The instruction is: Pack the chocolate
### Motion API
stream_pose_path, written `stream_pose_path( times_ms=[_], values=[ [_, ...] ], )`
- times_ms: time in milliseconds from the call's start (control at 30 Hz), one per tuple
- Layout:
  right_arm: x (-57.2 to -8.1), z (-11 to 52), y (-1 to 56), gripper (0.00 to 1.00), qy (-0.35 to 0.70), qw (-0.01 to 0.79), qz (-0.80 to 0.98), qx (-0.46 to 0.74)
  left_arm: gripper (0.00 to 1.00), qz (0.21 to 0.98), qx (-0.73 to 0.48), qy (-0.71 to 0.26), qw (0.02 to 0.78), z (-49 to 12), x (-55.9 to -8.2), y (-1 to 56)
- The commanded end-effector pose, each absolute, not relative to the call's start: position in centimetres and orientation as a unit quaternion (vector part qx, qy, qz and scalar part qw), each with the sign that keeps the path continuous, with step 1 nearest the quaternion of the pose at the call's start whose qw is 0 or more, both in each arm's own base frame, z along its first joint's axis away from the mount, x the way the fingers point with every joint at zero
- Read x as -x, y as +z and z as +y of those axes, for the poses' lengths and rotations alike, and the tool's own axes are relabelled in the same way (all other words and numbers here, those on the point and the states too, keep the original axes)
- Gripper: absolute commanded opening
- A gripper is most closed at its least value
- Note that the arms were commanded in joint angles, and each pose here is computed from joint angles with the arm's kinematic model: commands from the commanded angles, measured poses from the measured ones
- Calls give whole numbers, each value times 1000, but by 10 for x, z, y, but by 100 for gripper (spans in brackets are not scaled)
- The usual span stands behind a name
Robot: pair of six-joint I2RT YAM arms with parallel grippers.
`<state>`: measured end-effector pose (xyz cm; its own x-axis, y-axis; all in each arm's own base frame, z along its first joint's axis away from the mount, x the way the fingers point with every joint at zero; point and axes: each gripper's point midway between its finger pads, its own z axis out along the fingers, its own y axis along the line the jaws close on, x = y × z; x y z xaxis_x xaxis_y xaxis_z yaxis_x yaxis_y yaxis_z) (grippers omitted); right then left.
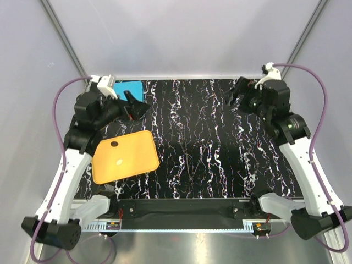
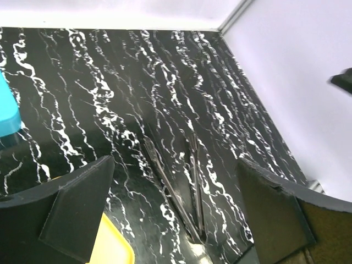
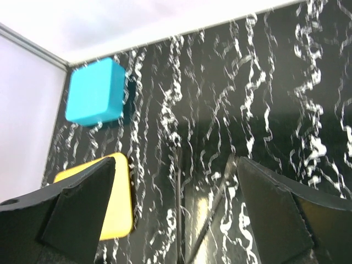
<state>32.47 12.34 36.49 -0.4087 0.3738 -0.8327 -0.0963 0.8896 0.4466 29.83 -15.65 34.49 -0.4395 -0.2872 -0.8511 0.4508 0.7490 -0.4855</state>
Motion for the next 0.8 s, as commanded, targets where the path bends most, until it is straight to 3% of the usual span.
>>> stream_pose_path(
  times_ms=[0,300,767],
  values=[
    [-311,120,351,100,219,527,816,-93,99,734,-76,-376,560,-159,-274,370],
    [-283,111,337,100,224,530,812,-96,99,726,-71,-381,568,-153,-245,360],
    [-276,112,332,100,235,527,812,-94,99,728,-71,-360,579,-145,-240,360]
  ],
)
